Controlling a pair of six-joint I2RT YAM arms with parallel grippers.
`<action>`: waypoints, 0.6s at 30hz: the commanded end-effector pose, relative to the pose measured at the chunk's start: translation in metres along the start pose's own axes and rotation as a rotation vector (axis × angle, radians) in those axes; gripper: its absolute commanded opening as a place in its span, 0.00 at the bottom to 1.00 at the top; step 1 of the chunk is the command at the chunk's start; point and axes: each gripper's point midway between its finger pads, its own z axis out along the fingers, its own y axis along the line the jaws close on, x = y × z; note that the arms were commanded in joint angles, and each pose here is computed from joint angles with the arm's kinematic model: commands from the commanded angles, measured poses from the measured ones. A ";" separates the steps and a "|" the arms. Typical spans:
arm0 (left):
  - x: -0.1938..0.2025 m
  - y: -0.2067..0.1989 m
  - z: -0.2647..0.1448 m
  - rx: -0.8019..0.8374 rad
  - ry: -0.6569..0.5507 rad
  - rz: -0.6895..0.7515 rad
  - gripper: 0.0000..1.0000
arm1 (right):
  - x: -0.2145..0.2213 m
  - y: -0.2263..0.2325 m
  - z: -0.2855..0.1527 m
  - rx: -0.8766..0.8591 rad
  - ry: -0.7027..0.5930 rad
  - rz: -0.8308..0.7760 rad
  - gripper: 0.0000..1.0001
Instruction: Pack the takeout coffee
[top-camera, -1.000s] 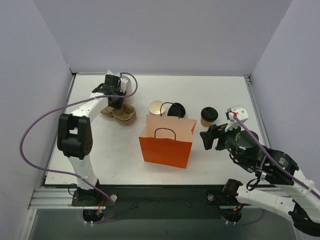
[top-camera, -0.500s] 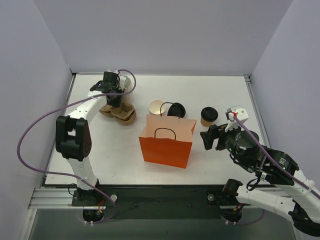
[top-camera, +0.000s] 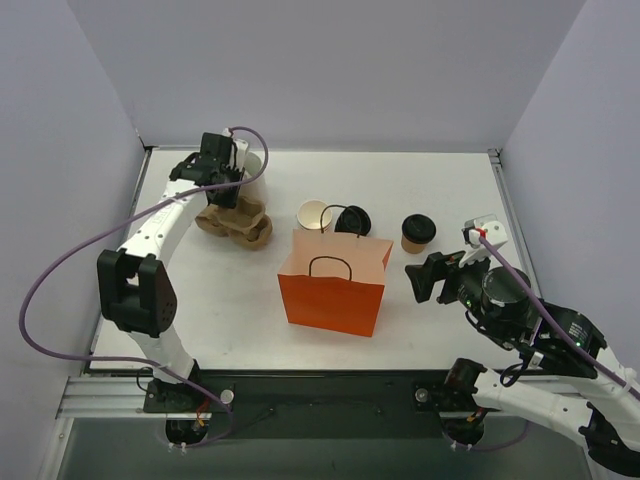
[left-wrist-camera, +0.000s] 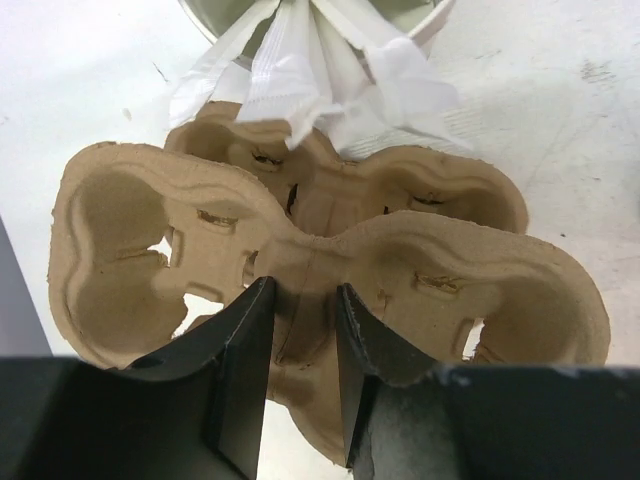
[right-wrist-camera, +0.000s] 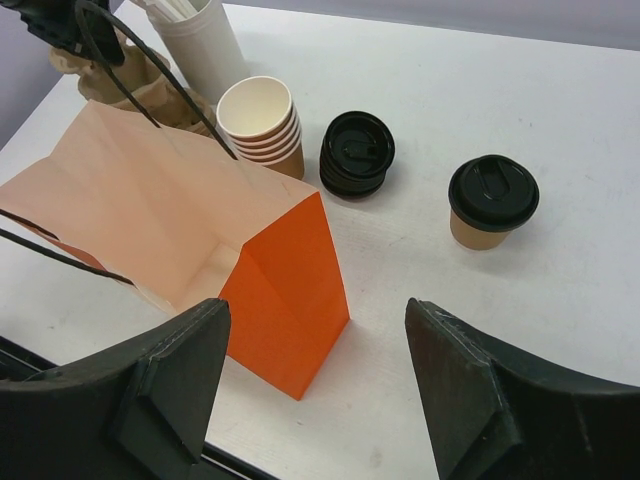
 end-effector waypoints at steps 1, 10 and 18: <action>-0.031 -0.002 -0.066 -0.020 -0.102 -0.031 0.38 | -0.001 -0.003 0.000 0.017 -0.018 0.024 0.72; -0.049 -0.043 -0.159 0.045 -0.179 -0.047 0.38 | 0.003 -0.001 0.000 0.011 -0.004 0.046 0.72; -0.053 -0.097 -0.249 0.201 -0.266 -0.094 0.38 | 0.007 0.000 -0.002 -0.002 0.002 0.075 0.72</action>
